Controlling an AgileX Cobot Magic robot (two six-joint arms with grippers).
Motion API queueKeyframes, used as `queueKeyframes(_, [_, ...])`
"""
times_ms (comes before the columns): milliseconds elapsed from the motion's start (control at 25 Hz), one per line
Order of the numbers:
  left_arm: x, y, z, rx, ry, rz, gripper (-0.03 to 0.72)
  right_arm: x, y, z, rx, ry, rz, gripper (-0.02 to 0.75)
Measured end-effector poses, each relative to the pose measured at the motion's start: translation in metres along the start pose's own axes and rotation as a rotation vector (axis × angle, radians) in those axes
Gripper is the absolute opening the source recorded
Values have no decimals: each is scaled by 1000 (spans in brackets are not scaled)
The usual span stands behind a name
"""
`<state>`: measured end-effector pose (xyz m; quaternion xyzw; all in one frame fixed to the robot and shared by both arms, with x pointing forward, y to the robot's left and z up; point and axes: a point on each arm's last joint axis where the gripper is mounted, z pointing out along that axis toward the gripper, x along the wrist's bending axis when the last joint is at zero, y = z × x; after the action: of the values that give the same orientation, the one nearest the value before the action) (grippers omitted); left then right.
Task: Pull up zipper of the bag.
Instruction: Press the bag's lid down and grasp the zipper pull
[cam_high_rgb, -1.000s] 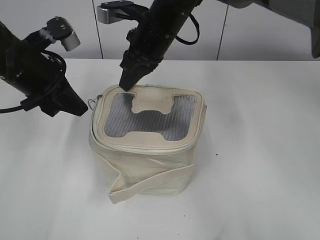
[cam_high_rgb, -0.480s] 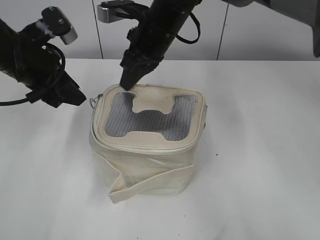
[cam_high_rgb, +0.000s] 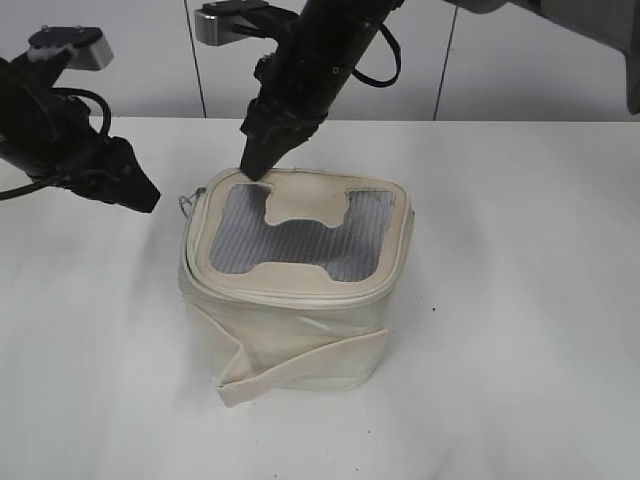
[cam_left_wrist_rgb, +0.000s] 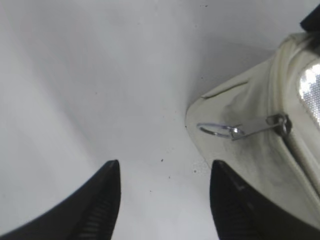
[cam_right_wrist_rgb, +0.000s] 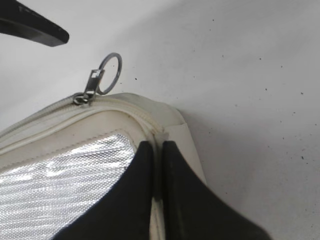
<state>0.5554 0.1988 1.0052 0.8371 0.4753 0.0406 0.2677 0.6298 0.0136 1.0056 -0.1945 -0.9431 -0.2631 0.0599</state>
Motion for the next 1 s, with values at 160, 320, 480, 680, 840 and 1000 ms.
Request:
queueKeyframes(160, [0,-2,9,32,-15,1,438,0,0,0,0,0,0,27])
queueKeyframes(320, [-5,-4,23,58,-64,53,438,0,0,0,0,0,0,27])
queueKeyframes(480, [-9,-1,25,32,-92,124,438,0,0,0,0,0,0,27])
queueKeyframes(680, [-9,2,26,-7,-88,227,438,0,0,-1,-1,-1,-1,27])
queueKeyframes(840, [-7,3,36,2,-104,241,438,0,0,-1,-1,-1,-1,27])
queueKeyframes(1000, [-4,7,46,9,-116,227,364,0,0,-1,-1,-1,1,27])
